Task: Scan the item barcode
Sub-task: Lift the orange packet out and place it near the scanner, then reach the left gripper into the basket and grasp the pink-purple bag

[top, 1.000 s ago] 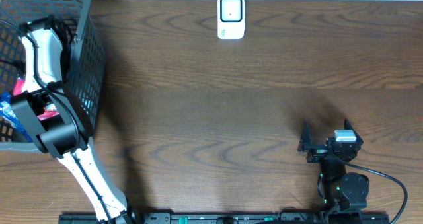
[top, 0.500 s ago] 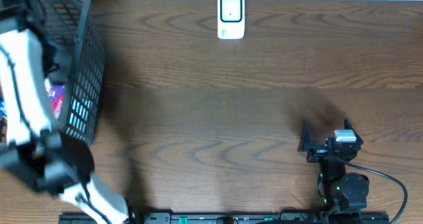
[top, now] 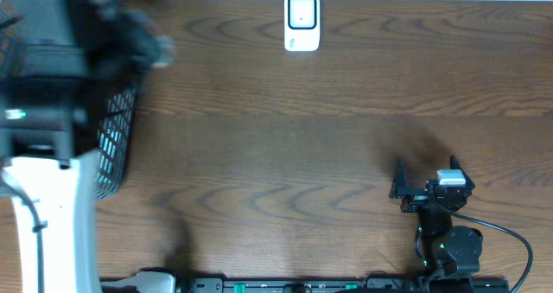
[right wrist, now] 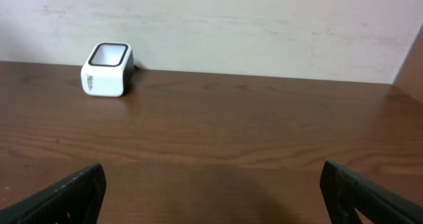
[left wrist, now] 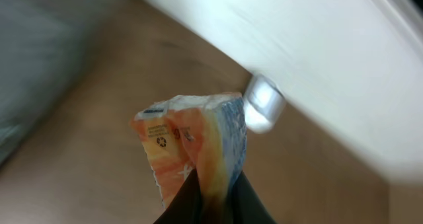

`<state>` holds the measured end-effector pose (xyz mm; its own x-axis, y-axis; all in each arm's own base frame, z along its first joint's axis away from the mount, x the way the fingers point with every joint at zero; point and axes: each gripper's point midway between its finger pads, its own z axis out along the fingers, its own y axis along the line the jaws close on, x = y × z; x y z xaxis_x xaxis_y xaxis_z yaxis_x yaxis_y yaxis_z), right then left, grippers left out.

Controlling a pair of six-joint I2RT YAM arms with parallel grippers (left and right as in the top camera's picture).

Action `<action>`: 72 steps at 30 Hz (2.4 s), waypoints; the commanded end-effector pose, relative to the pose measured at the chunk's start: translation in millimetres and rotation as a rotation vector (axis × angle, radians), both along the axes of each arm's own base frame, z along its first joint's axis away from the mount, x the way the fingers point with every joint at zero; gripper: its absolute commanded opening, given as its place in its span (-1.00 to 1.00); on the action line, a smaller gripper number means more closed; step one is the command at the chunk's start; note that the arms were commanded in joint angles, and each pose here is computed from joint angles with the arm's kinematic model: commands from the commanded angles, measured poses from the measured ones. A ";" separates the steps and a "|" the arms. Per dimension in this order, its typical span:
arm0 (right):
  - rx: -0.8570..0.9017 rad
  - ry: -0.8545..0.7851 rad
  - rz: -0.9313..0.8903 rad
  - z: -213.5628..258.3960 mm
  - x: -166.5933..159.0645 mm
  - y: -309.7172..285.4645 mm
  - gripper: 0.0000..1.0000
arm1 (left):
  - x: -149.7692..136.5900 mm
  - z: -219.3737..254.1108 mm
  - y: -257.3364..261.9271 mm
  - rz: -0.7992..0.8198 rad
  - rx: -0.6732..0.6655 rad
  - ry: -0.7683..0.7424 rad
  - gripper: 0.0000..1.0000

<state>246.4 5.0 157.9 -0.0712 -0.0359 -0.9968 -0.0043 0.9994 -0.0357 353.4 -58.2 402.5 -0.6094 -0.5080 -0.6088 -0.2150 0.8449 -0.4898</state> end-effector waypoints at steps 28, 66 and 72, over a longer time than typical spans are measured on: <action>-0.008 -0.001 -0.006 -0.4 -0.3 -1.4 0.99 | 41.3 -327.5 -294.8 -0.599 0.296 0.457 0.32; -0.008 -0.001 -0.005 -0.4 -0.3 -1.3 0.99 | 11.9 -109.0 274.2 0.763 0.166 0.325 0.95; -0.008 -0.001 -0.005 -0.4 -0.3 -1.3 0.99 | 12.3 -187.3 307.5 1.016 0.178 0.536 0.95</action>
<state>246.4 5.0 157.9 -0.0712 -0.0359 -0.9968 -0.0043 0.9994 -0.0357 375.8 228.4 252.3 -0.2876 -0.8089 -0.5128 -0.9105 0.3970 -0.1155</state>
